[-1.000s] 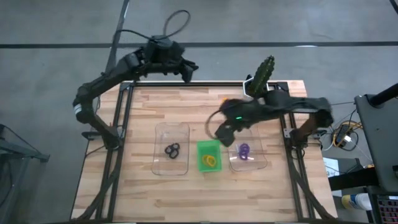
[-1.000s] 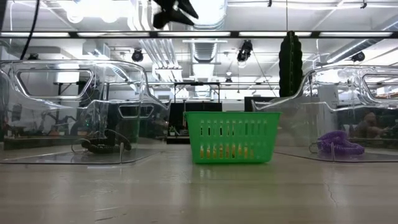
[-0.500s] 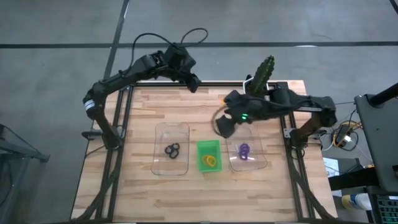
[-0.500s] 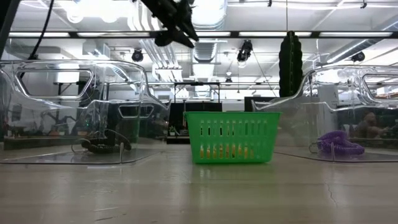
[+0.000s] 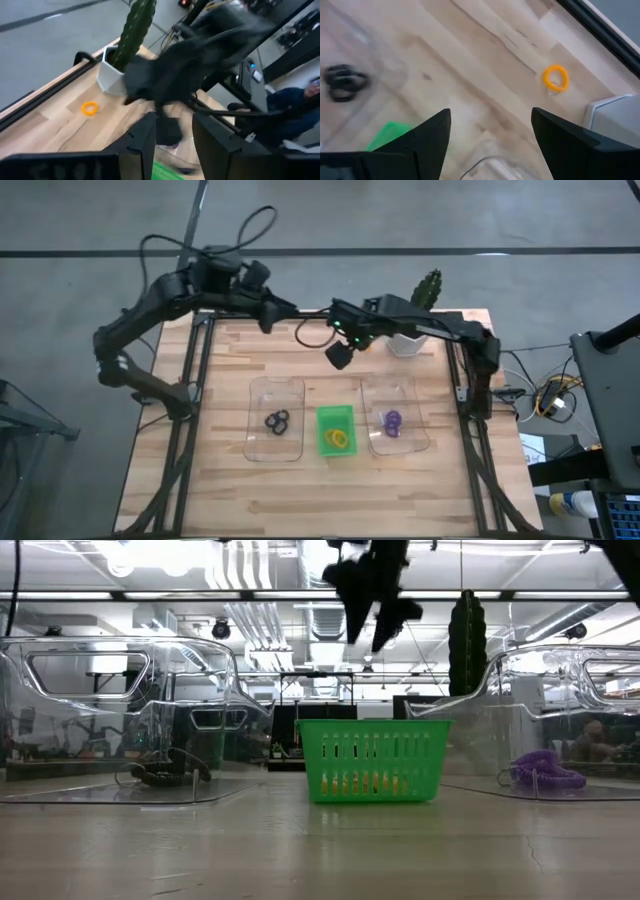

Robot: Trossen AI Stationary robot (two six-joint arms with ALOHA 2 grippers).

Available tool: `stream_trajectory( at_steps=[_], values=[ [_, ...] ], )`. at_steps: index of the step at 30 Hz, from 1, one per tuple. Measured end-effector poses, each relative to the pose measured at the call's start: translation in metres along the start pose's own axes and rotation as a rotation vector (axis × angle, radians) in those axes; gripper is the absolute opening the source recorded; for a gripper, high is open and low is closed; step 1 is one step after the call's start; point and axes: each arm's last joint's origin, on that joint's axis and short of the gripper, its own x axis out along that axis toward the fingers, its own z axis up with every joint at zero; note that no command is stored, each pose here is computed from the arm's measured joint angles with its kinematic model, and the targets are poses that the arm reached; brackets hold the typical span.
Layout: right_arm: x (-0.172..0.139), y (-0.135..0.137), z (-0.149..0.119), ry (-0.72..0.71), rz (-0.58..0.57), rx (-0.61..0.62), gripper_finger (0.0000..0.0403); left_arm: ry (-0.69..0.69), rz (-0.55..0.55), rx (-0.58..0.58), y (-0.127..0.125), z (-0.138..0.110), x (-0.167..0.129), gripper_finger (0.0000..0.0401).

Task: Sort spring keychains
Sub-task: Put the yellow spring keychain into the green bin

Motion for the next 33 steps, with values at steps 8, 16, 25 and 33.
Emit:
stream_trajectory(
  at_steps=[8,16,25,33],
  values=[
    [0.070,-0.029,0.026,0.169,-0.084,0.009,0.0269,-0.060,-0.028,-0.003,-0.009,-0.001,-0.030,0.0122],
    [0.126,-0.054,0.037,0.305,-0.098,0.043,0.0269,-0.079,-0.047,-0.020,-0.012,-0.002,-0.042,0.0122],
    [0.155,-0.071,0.040,0.396,-0.062,0.094,0.0269,-0.080,-0.060,-0.014,-0.013,-0.003,-0.045,0.0122],
    [0.177,-0.091,0.042,0.457,-0.058,0.141,0.0269,-0.075,-0.078,-0.005,-0.014,-0.003,-0.045,0.0122]
  ],
)
